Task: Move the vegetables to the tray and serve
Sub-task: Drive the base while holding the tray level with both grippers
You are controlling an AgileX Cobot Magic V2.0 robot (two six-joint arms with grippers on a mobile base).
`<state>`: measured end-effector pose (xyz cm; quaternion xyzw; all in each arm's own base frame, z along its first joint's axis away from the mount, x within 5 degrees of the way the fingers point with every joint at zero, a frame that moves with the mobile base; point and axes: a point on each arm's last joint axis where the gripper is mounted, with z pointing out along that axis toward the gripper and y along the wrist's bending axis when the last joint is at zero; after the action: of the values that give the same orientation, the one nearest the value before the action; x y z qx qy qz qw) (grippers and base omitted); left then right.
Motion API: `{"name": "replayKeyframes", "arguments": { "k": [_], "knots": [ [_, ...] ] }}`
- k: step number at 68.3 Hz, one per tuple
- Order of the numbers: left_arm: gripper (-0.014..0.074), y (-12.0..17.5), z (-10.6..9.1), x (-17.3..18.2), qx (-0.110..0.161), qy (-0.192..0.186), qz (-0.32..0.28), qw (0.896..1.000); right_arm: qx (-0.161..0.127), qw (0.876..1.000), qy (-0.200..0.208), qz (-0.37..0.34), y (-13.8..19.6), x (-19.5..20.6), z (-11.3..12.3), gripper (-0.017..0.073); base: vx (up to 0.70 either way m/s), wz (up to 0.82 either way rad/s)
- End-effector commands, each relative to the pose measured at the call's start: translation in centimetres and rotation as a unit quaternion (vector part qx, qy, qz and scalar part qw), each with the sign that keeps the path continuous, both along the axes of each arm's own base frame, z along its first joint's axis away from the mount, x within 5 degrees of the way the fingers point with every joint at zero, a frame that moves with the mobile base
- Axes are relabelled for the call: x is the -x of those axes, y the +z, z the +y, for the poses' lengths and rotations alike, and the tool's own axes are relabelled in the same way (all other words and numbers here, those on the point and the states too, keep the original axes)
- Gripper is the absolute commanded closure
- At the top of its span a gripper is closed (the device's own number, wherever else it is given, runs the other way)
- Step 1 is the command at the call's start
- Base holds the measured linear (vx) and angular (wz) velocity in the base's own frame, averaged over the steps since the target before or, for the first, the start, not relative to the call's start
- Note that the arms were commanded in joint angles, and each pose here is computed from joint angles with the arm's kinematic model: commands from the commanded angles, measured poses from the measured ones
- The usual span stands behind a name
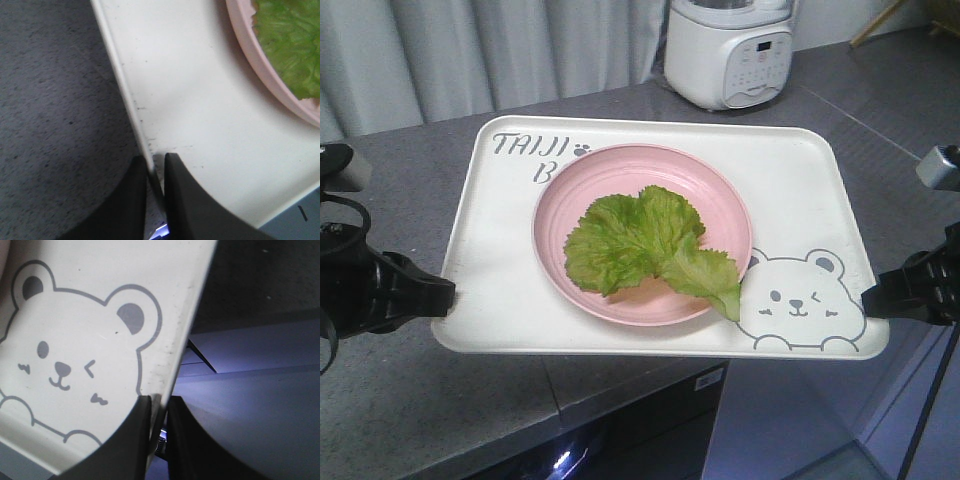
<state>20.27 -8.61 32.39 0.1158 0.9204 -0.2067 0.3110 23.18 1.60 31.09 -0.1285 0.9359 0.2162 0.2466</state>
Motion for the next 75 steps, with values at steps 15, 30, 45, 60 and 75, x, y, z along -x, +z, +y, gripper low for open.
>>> {"name": "replayKeyframes", "arguments": {
  "k": [15,30,45,60,75],
  "knots": [
    [0.0601,1.94,-0.72,0.29,0.050,-0.006,-0.035,0.998,-0.063,0.997,0.019,-0.033,2.06,0.43,1.26,0.0562,-0.01,-0.45],
    [0.0601,1.94,-0.72,0.29,0.050,-0.006,-0.035,0.998,-0.063,0.997,0.019,-0.033,2.06,0.43,1.26,0.0562,-0.01,-0.42],
    [0.0601,1.94,-0.72,0.29,0.050,-0.006,-0.035,0.998,-0.063,0.997,0.019,-0.033,2.06,0.43,1.26,0.0562,-0.01,-0.36],
    [0.0601,1.94,-0.72,0.29,0.050,-0.006,-0.035,0.998,-0.063,0.997,0.019,-0.033,2.06,0.43,1.26,0.0562,-0.01,-0.32],
    [0.0601,1.94,-0.72,0.29,0.050,-0.006,-0.035,0.998,-0.063,0.997,0.019,-0.033,2.06,0.43,1.26,0.0562,-0.01,-0.33]
  ]
}}
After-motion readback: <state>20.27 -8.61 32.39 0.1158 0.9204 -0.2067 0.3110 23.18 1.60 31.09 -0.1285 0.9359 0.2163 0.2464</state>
